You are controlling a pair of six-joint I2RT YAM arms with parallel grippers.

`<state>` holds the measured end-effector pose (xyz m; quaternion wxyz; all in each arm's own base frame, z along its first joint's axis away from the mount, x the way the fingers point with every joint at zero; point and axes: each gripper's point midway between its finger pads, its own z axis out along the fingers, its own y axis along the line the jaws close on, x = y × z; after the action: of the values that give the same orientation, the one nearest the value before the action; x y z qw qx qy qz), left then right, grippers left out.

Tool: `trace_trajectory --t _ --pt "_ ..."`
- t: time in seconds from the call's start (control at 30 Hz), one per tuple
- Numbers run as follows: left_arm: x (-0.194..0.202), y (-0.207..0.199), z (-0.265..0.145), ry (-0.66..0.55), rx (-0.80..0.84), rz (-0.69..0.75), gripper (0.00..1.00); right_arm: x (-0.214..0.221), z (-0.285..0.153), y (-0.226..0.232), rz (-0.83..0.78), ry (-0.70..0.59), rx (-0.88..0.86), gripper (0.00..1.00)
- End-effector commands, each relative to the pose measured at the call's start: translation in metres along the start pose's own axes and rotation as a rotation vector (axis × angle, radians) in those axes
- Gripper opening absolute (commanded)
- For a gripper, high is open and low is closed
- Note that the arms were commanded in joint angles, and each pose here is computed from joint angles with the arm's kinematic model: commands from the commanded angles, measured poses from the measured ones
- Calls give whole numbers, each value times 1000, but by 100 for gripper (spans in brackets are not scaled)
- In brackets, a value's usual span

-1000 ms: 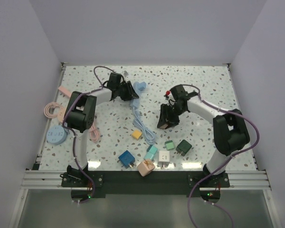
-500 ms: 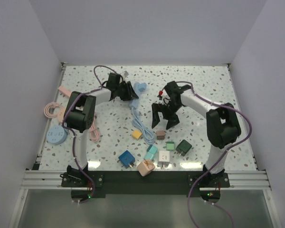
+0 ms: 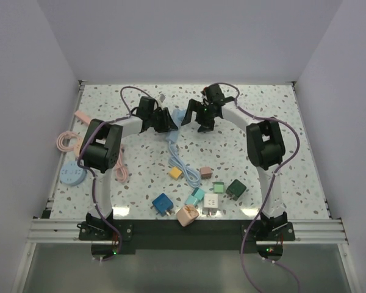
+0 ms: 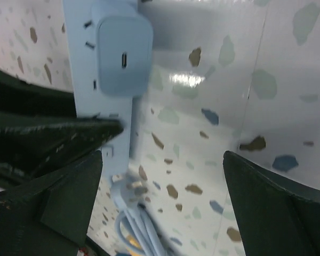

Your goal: Pull the plug off the socket

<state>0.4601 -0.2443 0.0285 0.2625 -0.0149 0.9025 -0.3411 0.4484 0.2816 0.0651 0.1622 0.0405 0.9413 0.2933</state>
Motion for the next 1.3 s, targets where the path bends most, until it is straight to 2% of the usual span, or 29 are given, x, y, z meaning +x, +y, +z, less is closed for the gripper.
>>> trace_trajectory --t 0.0,0.1,0.3,0.37,0.53,0.57,0.67,0.7,0.77,0.83,0.87,0.93,0.97,1.07,1.1,1.13,1.23,1.27 --pt "30 1 -1 75 -28 9 0 -49 14 25 66 -170 -90 98" --pt "35 -1 0 83 -25 14 0 -59 25 31 106 -207 -140 95" --pt "44 -2 1 103 -27 16 0 -67 37 39 145 -221 -205 83" --pt "45 -2 1 104 -28 20 0 -71 38 41 149 -221 -204 74" --pt "45 -4 0 101 -25 20 0 -69 49 31 168 -200 -173 40" --pt "45 -4 0 101 -25 20 0 -69 49 31 168 -199 -170 23" --pt "42 -5 0 87 -22 30 0 -65 47 27 161 -189 -158 0" --pt "41 -6 0 84 -22 31 4 -64 46 28 154 -188 -160 0" --pt "37 -8 2 76 -12 36 27 -59 43 28 144 -175 -162 0" --pt "33 -10 5 67 -1 39 33 -56 41 28 139 -173 -168 0" --pt "29 -11 8 65 7 40 45 -52 41 27 142 -161 -168 0" --pt "26 -13 13 62 14 38 53 -51 40 27 141 -164 -180 0" --pt "21 -13 18 59 19 38 61 -47 41 26 145 -155 -185 0" --pt "13 -17 29 56 40 30 71 -46 41 29 146 -149 -205 0" --pt "12 -18 32 59 48 27 70 -44 42 30 149 -139 -211 0" --pt "13 -16 37 68 49 23 55 -45 41 31 147 -140 -214 0" --pt "12 -13 41 89 39 28 22 -48 38 36 146 -148 -228 0" --pt "15 -8 42 100 18 26 2 -50 36 37 147 -150 -233 0"
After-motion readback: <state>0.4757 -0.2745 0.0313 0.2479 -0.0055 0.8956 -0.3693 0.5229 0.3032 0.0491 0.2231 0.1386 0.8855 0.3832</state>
